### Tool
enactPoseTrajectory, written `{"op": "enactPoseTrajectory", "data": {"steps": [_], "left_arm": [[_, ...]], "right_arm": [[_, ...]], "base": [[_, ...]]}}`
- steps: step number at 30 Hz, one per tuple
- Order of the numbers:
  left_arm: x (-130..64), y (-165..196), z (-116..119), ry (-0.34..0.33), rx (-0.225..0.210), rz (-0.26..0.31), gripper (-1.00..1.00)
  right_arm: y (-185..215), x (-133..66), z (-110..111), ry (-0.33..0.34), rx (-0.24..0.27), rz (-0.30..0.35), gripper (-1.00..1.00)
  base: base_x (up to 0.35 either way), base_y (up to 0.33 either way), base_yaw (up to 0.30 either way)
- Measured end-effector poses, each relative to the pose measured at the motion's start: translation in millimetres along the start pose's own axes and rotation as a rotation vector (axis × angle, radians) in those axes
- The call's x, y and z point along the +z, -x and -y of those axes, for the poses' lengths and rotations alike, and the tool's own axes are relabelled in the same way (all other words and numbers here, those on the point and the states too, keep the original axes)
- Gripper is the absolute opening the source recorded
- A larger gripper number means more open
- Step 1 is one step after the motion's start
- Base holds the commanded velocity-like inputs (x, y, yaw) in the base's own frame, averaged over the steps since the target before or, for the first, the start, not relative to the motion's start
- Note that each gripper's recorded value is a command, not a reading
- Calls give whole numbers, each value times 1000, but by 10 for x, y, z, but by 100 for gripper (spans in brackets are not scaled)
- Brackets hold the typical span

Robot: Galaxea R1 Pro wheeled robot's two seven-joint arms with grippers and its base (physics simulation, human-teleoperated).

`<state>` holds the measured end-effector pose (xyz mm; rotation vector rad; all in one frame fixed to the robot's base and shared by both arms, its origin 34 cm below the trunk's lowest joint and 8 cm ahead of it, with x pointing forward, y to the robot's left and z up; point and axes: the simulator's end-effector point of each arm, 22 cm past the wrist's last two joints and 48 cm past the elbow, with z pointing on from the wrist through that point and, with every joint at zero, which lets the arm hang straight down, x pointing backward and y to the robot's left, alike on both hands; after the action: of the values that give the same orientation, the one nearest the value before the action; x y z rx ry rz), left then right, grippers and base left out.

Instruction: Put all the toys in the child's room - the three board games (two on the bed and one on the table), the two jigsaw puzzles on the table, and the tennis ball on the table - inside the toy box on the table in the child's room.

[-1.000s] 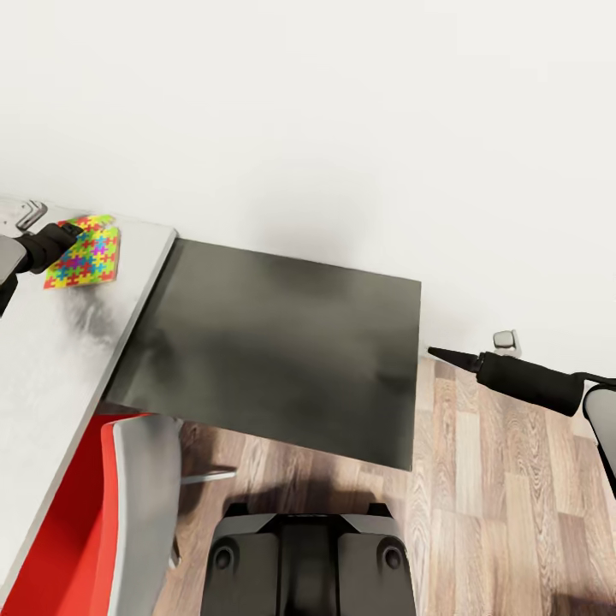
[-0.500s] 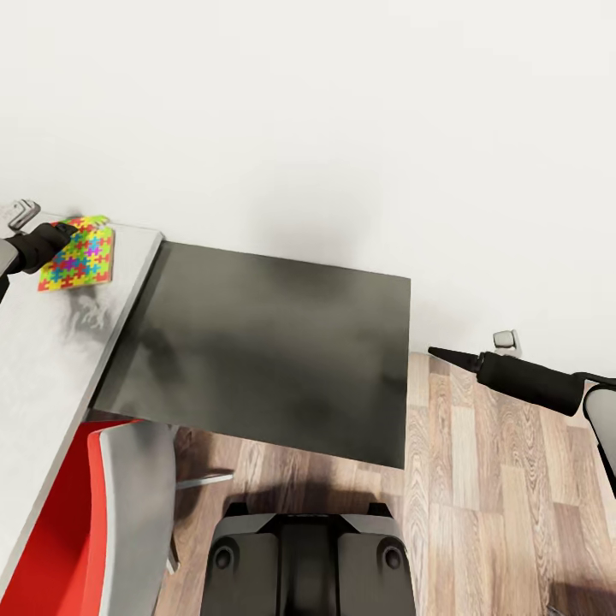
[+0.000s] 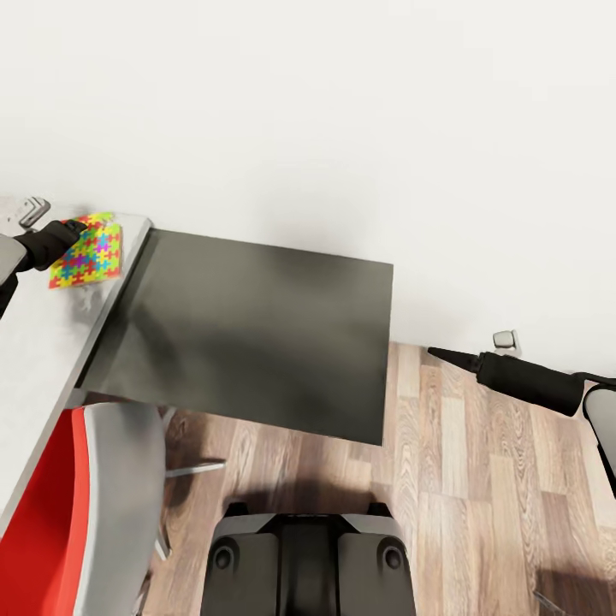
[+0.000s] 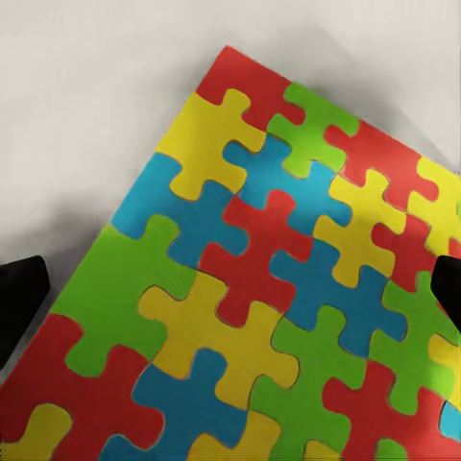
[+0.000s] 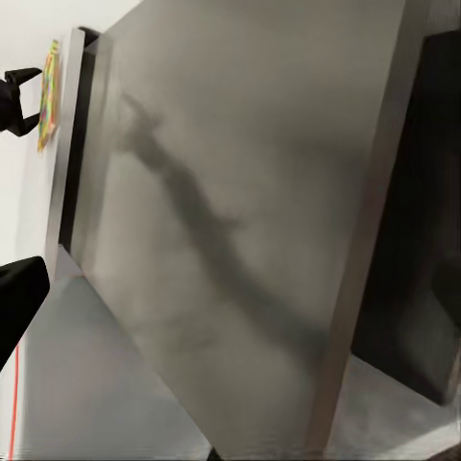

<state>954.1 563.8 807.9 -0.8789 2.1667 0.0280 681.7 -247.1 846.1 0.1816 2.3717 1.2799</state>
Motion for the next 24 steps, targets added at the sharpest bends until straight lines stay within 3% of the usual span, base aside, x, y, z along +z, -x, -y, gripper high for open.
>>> {"op": "enactPoseTrajectory", "data": {"steps": [10, 24], "left_arm": [[-4, -4, 4, -3, 3, 2, 100], [-6, 1, 8, -6, -2, 6, 100]], "right_arm": [[-1, -2, 2, -1, 0, 0, 100], [-2, -2, 0, -1, 0, 0, 100]], "base": [[-161, -155, 0], [-29, -28, 0]]}}
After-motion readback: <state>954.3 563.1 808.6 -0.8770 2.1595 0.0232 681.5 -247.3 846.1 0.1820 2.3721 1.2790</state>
